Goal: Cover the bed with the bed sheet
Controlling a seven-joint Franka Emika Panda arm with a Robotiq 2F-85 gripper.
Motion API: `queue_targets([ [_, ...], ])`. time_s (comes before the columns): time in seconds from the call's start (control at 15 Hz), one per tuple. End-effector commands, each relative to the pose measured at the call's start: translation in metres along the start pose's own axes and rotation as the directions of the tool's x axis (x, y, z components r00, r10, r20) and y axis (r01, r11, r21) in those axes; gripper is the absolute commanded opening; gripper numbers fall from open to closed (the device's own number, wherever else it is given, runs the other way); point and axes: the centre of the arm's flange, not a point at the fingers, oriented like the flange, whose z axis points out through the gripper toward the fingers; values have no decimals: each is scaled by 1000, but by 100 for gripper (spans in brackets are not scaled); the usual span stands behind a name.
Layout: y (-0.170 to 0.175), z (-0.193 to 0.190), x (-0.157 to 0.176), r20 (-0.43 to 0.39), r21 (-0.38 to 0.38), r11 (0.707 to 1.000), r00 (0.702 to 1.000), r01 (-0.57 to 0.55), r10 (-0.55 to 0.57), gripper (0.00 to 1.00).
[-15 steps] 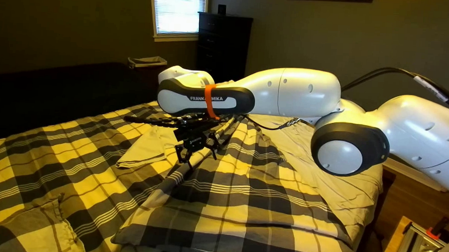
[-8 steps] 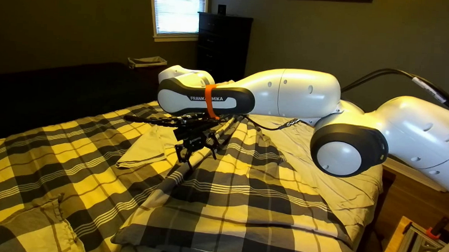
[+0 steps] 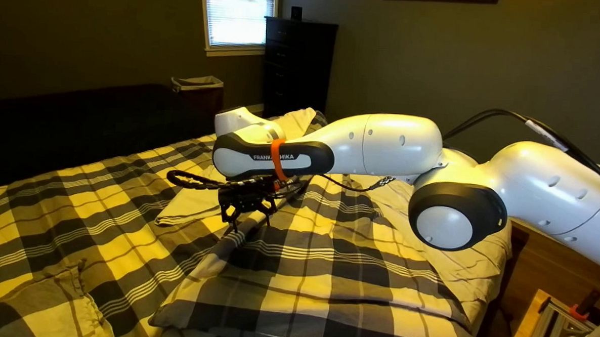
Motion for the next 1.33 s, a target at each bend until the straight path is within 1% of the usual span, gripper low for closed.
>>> queue_targets([
  [0.0, -47, 17, 45, -121, 64, 992, 986, -109, 116, 100],
  [0.2, -61, 30, 55, -139, 120, 980, 975, -159, 175, 100],
  [0.27, -67, 34, 57, -130, 131, 976, 973, -175, 192, 100],
  [0.33, -72, 37, 58, -115, 118, 976, 973, -185, 198, 100],
  [0.47, -79, 44, 58, -110, 88, 973, 969, -212, 221, 100],
  [0.67, -80, 51, 56, -132, 48, 968, 959, -247, 251, 100],
  [0.73, -79, 53, 56, -145, 27, 967, 956, -254, 255, 75],
  [0.8, -79, 55, 56, -149, 14, 968, 957, -251, 250, 72],
  [0.87, -79, 56, 56, -149, 0, 969, 959, -245, 243, 66],
  [0.93, -78, 56, 54, -141, -7, 971, 961, -240, 237, 56],
  [1.07, -79, 56, 49, -130, -53, 980, 975, -191, 182, 42],
  [1.13, -79, 56, 46, -116, -71, 983, 980, -169, 160, 33],
  [1.2, -80, 56, 43, -105, -70, 987, 985, -146, 139, 27],
  [1.27, -80, 55, 41, -96, -71, 990, 989, -120, 113, 18],
])
